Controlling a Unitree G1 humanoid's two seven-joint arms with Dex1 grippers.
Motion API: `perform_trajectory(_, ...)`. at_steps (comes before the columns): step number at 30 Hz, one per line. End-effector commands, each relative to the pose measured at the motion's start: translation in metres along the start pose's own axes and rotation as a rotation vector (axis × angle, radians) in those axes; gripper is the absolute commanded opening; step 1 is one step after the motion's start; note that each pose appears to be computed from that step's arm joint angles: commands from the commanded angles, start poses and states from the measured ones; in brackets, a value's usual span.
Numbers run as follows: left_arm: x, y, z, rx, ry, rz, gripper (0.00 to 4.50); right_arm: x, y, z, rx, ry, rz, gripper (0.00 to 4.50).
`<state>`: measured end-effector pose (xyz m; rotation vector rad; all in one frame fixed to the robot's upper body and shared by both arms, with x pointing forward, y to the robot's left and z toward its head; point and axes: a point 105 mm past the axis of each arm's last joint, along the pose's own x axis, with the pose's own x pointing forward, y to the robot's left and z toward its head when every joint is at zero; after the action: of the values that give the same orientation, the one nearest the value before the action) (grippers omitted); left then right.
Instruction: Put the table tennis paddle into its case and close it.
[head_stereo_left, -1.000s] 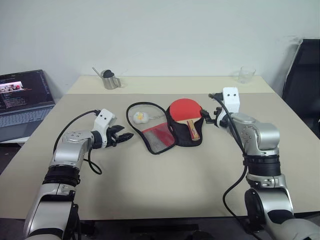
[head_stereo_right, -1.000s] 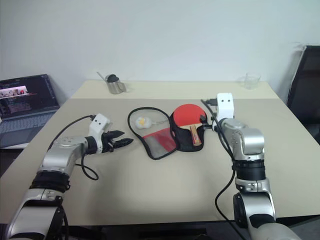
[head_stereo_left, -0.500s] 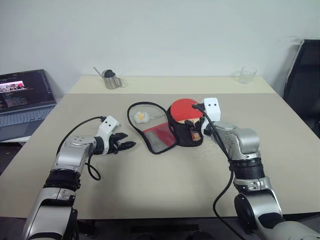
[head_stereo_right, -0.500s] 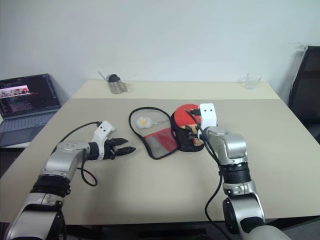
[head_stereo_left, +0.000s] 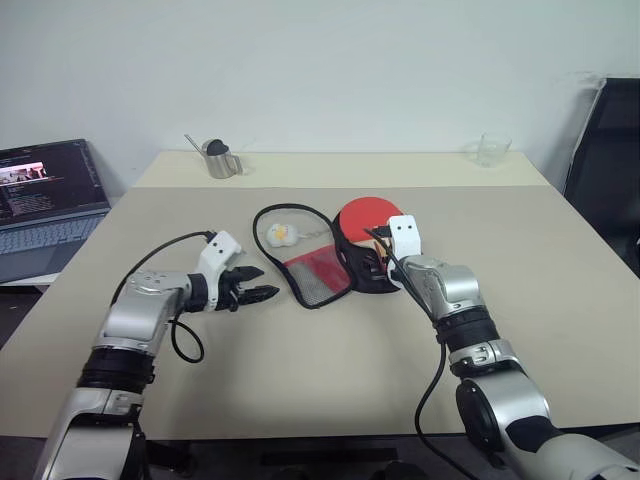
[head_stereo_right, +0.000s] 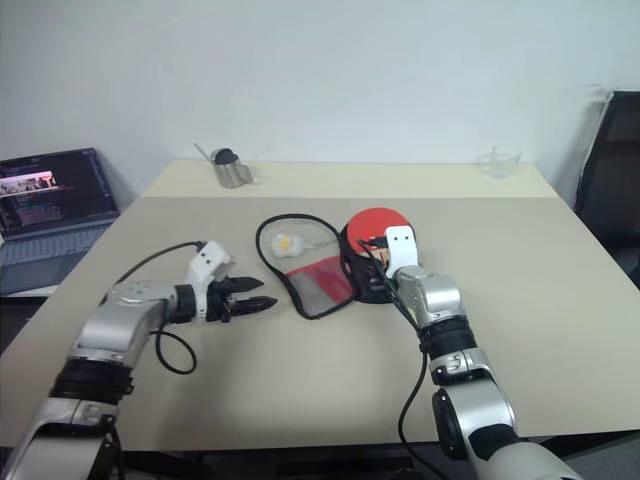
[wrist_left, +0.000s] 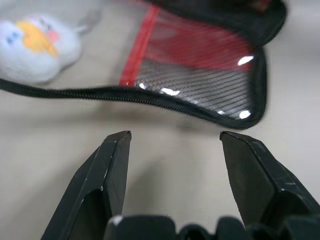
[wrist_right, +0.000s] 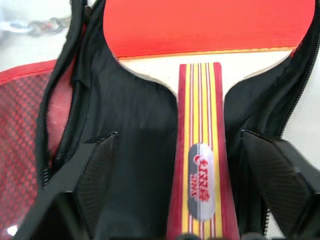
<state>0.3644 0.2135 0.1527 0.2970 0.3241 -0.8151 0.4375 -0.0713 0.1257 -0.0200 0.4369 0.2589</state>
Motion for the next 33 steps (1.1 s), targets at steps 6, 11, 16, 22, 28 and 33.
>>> perform_trajectory(6, -0.005, -0.004, 0.017, 0.037, -0.054, -0.008, 3.11, -0.002, 0.005, 0.018, -0.009, -0.059, 0.015, 1.26)
perform_trajectory(11, -0.013, -0.010, 0.029, 0.058, -0.088, -0.058, 3.11, -0.005, 0.006, 0.023, -0.012, -0.066, 0.014, 1.26)
perform_trajectory(16, -0.023, -0.009, 0.040, 0.091, -0.103, -0.080, 3.11, -0.009, 0.007, 0.030, -0.008, -0.080, 0.011, 1.26)
perform_trajectory(22, -0.023, -0.011, 0.043, 0.103, -0.106, -0.092, 3.11, -0.021, 0.007, 0.046, 0.019, -0.129, -0.009, 1.26)
perform_trajectory(28, -0.018, -0.014, 0.039, 0.098, -0.096, -0.106, 3.11, -0.037, 0.000, 0.052, 0.044, -0.145, -0.057, 1.26)
perform_trajectory(33, -0.016, -0.016, 0.038, 0.095, -0.093, -0.114, 3.11, -0.044, -0.004, 0.041, 0.036, -0.102, -0.088, 1.26)
